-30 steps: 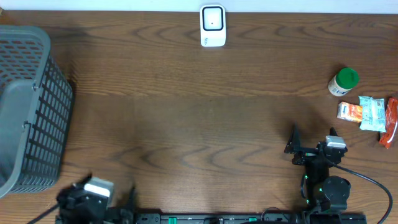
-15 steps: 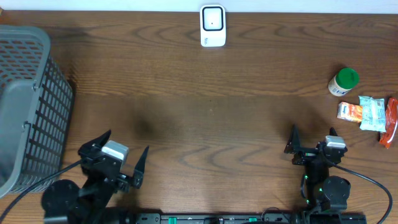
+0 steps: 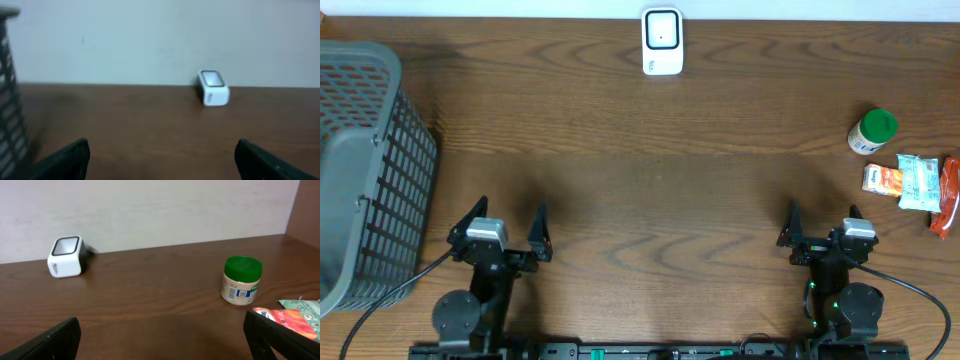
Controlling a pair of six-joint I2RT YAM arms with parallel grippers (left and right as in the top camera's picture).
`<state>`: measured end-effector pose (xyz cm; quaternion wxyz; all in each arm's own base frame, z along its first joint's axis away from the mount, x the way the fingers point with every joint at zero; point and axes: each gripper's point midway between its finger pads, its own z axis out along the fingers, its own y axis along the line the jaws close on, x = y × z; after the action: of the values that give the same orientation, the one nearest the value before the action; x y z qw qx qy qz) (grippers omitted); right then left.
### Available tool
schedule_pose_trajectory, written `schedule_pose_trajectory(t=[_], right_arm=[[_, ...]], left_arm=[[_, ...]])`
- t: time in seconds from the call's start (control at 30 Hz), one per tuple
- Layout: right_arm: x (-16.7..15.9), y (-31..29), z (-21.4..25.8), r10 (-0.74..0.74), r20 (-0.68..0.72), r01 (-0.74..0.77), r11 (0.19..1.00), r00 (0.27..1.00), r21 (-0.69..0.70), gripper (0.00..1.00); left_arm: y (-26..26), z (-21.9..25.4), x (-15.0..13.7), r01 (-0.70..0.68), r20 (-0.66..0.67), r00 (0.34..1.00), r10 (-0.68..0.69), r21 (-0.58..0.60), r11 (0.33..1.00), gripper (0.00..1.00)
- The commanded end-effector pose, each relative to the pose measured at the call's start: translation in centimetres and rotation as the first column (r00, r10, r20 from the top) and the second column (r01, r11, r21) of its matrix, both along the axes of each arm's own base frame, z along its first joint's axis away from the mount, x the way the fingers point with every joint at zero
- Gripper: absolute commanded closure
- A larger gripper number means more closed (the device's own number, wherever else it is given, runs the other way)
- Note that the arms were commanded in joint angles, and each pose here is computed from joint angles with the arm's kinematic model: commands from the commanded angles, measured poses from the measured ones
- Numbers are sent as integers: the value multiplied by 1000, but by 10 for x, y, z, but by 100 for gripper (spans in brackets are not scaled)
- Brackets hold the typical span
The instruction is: Scan the item barcode
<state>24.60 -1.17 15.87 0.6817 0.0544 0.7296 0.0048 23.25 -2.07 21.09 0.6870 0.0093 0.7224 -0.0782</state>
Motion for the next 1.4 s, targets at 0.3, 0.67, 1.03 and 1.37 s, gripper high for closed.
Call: schedule_pose_trajectory(t=[0.3,0.67,1.03,1.37], right_arm=[[0,2,-1,10,1,-10,1000,1000,-13,1],[0,2,-1,10,1,-10,1000,1000,-13,1],[0,2,-1,9,1,-9,1000,1000,-13,1],[0,2,-1,10,1,-10,1000,1000,-13,1]], left_arm=[[20,-71,11,-125,-103,987,126,12,992,7],[21,-74,11,-137,-111,985,135,-12,990,7],[29,-74,11,-190,-119,976,181,-73,979,7],[29,-74,11,-191,-120,976,181,-72,979,7]])
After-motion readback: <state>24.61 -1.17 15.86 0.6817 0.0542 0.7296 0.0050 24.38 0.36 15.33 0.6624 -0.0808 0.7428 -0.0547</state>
